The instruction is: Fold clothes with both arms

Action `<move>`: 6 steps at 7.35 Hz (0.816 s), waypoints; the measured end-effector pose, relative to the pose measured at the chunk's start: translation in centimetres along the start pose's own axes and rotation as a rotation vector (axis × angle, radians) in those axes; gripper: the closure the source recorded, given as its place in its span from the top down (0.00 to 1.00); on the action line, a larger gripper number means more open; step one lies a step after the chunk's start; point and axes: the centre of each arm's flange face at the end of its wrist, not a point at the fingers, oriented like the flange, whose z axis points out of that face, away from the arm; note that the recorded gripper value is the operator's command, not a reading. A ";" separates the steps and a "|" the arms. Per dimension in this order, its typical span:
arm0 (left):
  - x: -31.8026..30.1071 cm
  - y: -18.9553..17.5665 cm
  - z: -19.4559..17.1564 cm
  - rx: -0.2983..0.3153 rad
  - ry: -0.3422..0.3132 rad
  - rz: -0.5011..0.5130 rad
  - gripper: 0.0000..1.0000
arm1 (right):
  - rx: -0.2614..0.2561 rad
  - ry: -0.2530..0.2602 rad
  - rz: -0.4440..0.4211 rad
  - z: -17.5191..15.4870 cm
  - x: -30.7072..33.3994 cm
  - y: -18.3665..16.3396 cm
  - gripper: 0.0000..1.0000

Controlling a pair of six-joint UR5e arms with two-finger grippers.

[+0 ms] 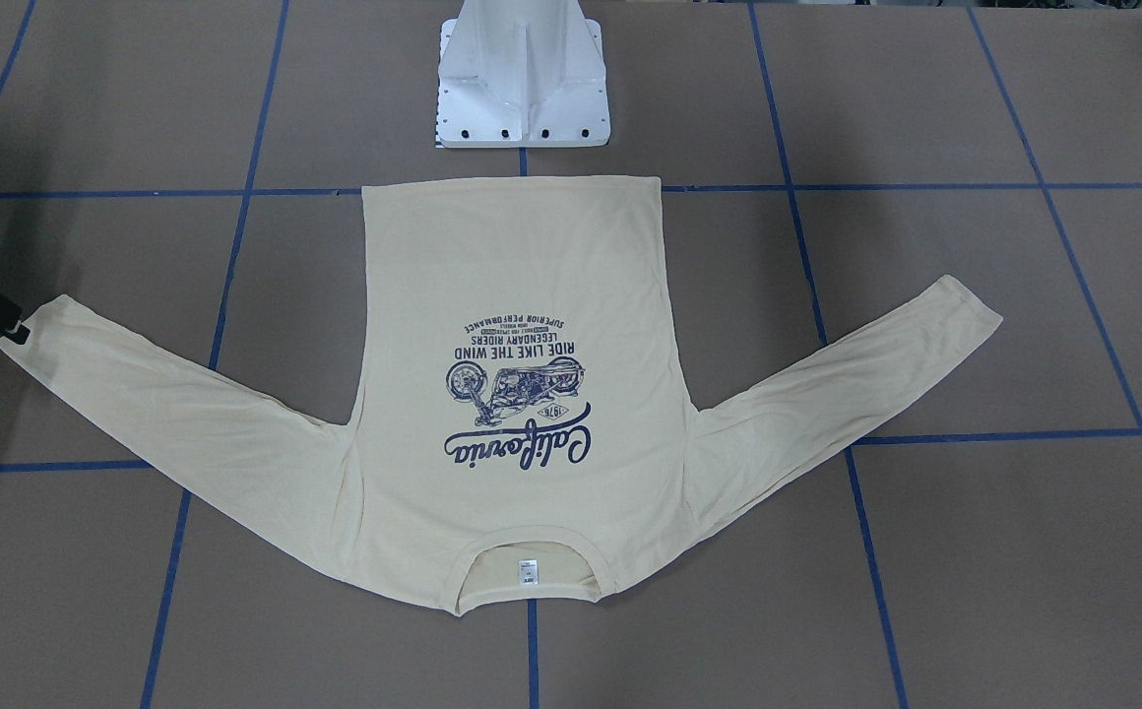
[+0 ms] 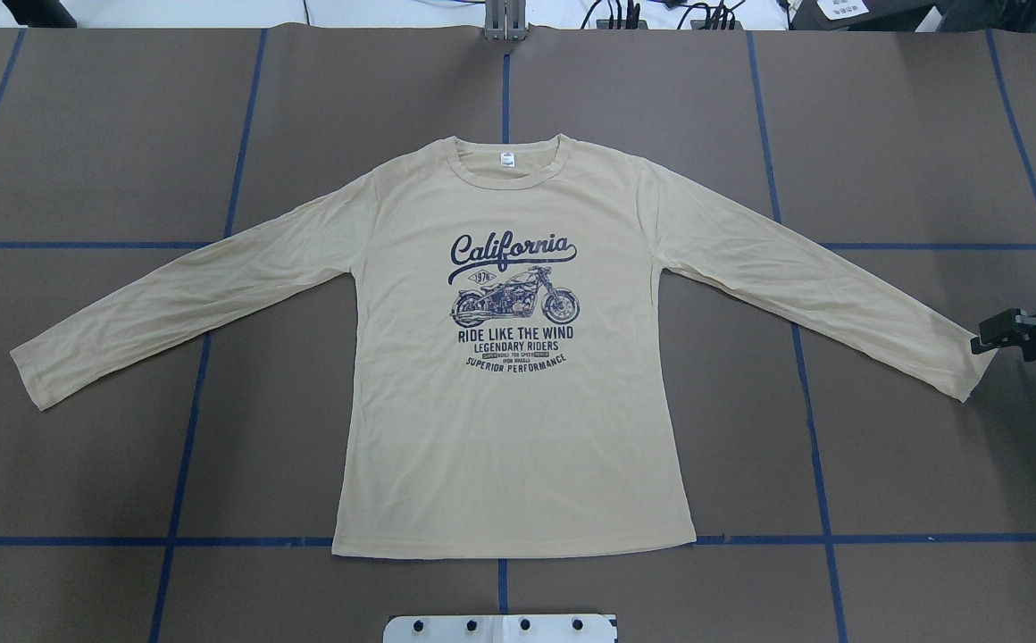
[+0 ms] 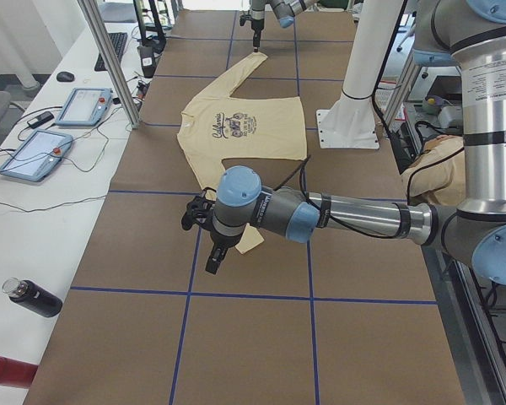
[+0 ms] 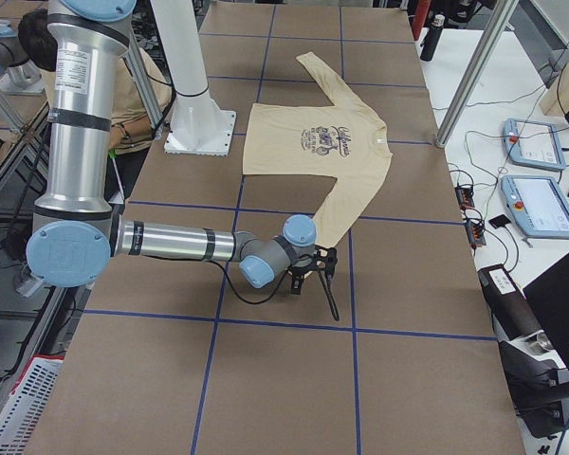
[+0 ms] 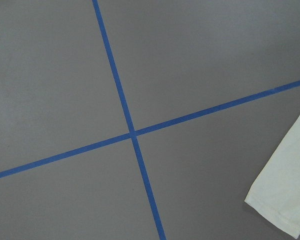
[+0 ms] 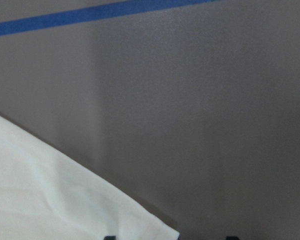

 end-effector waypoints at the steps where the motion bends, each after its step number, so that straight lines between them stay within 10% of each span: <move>1: 0.0 0.0 0.0 0.000 0.000 -0.001 0.99 | 0.002 -0.002 -0.003 0.0 -0.3 -0.2 0.78; 6: 0.0 0.1 0.1 -0.001 0.000 -0.001 0.99 | 0.010 -0.004 -0.013 0.1 -0.8 -0.7 0.67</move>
